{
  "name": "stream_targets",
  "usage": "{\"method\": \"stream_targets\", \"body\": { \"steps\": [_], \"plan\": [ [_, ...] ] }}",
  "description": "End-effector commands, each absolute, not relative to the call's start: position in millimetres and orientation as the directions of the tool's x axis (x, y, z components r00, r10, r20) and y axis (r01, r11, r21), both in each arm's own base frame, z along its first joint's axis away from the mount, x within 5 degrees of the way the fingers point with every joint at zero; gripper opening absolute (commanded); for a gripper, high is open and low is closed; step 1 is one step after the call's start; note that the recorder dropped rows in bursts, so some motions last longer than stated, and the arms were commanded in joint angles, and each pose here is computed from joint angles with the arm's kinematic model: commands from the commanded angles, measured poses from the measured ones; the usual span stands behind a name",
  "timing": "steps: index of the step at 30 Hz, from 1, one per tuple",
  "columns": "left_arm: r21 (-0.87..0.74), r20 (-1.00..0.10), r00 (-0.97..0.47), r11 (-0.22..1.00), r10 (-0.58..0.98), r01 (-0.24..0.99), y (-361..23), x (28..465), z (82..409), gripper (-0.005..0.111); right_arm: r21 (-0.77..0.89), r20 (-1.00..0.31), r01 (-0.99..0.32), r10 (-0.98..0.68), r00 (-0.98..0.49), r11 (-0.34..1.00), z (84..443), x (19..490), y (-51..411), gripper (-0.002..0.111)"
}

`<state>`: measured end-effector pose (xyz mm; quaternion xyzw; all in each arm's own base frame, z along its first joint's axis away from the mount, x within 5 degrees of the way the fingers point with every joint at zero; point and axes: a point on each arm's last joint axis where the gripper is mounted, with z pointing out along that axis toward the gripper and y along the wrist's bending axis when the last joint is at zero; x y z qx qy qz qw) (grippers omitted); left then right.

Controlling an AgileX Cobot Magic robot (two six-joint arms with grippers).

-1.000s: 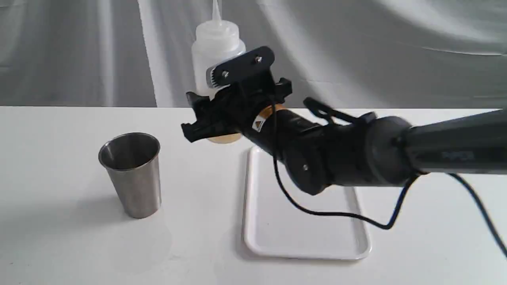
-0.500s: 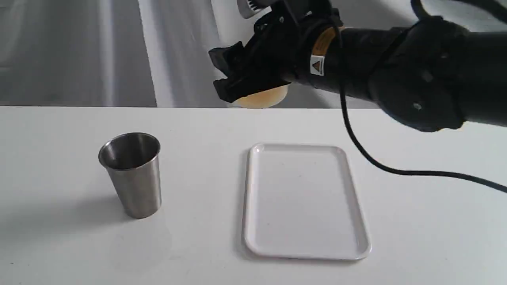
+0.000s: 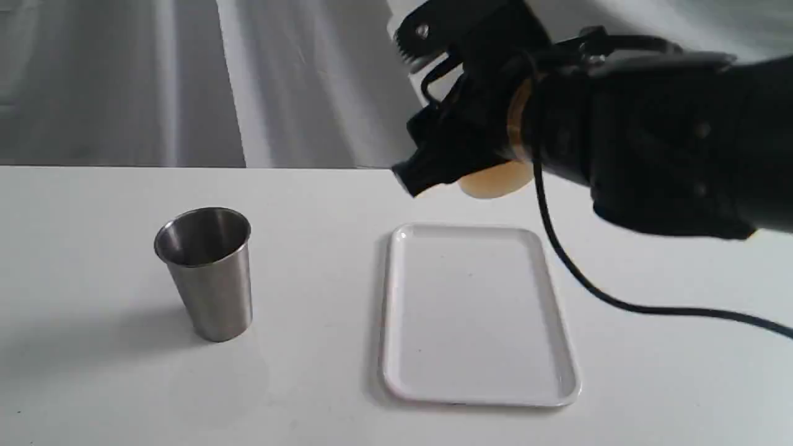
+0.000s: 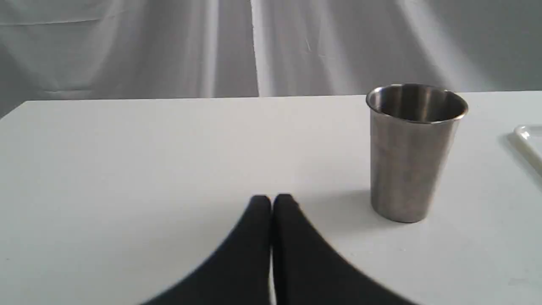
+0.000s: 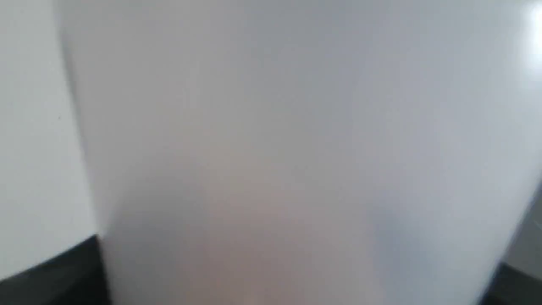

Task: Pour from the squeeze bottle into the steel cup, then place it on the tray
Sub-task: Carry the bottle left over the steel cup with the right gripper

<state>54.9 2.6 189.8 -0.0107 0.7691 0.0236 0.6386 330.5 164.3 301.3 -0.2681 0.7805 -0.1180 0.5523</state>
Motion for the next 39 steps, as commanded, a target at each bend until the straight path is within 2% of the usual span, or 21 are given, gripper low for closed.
{"method": "stream_targets", "body": {
  "steps": [1, 8, 15, 29, 39],
  "plan": [
    [0.019, -0.984, -0.178, 0.999, 0.012, -0.039, 2, 55, 189, 0.0, -0.548, -0.751, -0.326, -0.625, -0.214, 0.77, 290, 323, 170, 0.0],
    [0.017, -0.984, -0.178, 0.999, 0.01, -0.04, 2, 55, 189, 0.0, -0.528, -0.743, -0.246, -0.582, -0.329, 0.813, 259, 329, 172, 0.0],
    [0.019, -0.984, -0.178, 0.999, 0.012, -0.039, 2, 55, 189, 0.0, -0.568, -0.697, -0.294, -0.639, -0.325, 0.769, 236, 329, 188, 0.0],
    [0.016, -0.984, -0.178, 0.999, 0.009, -0.04, 2, 55, 189, 0.0, -0.564, -0.728, -0.239, -0.613, -0.308, 0.79, 231, 355, 233, 0.0],
    [0.019, -0.984, -0.178, 0.999, 0.012, -0.039, 2, 55, 189, 0.0, -0.728, -0.614, -0.149, -0.733, -0.293, 0.67, 221, 366, 249, 0.0]
  ]
}}
